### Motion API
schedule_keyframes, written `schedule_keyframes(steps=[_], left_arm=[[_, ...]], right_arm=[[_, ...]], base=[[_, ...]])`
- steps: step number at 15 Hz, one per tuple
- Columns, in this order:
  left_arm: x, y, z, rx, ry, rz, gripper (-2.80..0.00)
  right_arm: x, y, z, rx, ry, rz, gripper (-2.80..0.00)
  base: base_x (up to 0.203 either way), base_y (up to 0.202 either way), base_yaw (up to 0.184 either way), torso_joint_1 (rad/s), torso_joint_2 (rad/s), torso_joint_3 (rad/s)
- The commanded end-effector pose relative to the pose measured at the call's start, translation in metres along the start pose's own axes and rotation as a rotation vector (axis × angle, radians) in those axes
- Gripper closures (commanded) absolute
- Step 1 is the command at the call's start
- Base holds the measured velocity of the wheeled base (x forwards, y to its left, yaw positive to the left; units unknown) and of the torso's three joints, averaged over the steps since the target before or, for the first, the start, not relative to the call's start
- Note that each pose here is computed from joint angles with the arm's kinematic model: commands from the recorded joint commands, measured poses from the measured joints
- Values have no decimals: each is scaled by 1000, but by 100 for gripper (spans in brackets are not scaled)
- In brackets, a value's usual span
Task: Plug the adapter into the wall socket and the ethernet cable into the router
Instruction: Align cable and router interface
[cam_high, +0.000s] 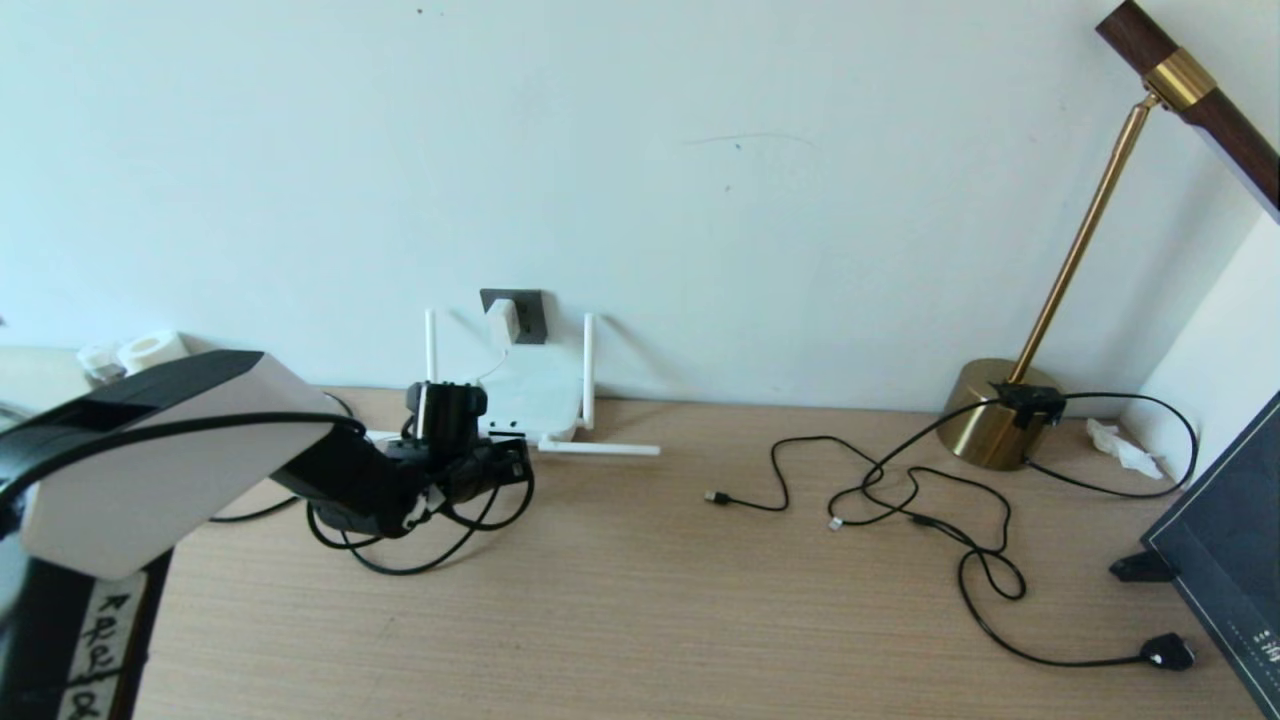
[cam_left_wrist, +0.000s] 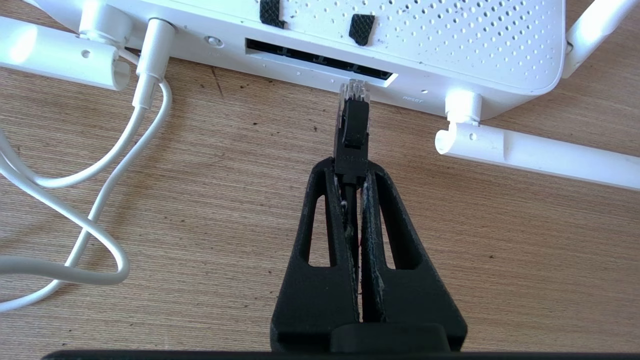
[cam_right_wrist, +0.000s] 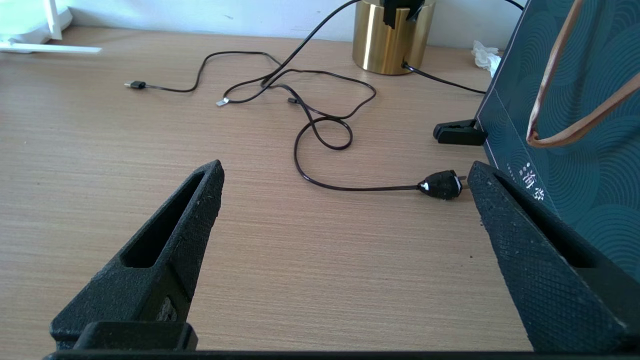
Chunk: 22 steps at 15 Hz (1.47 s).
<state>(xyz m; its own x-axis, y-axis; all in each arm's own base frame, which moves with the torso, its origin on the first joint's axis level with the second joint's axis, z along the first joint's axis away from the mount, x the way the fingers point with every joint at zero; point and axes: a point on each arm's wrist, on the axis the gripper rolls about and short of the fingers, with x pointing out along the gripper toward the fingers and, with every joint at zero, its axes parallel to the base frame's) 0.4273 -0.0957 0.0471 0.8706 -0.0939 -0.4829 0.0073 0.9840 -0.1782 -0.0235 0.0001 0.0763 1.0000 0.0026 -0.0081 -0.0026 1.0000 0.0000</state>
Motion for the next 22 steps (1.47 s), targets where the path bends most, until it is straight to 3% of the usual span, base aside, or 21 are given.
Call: schedule_keyframes(steps=[1,22], left_arm=[[-1,0,1,-1,-7,-1,0],[-4,2,5,37,-15,8,0]], right_arm=[[0,0,0,0,0,1,-280],[0,0,0,0,1,1,-280]], base=[[0,0,0,0,0,0],[0,0,0,0,0,0]])
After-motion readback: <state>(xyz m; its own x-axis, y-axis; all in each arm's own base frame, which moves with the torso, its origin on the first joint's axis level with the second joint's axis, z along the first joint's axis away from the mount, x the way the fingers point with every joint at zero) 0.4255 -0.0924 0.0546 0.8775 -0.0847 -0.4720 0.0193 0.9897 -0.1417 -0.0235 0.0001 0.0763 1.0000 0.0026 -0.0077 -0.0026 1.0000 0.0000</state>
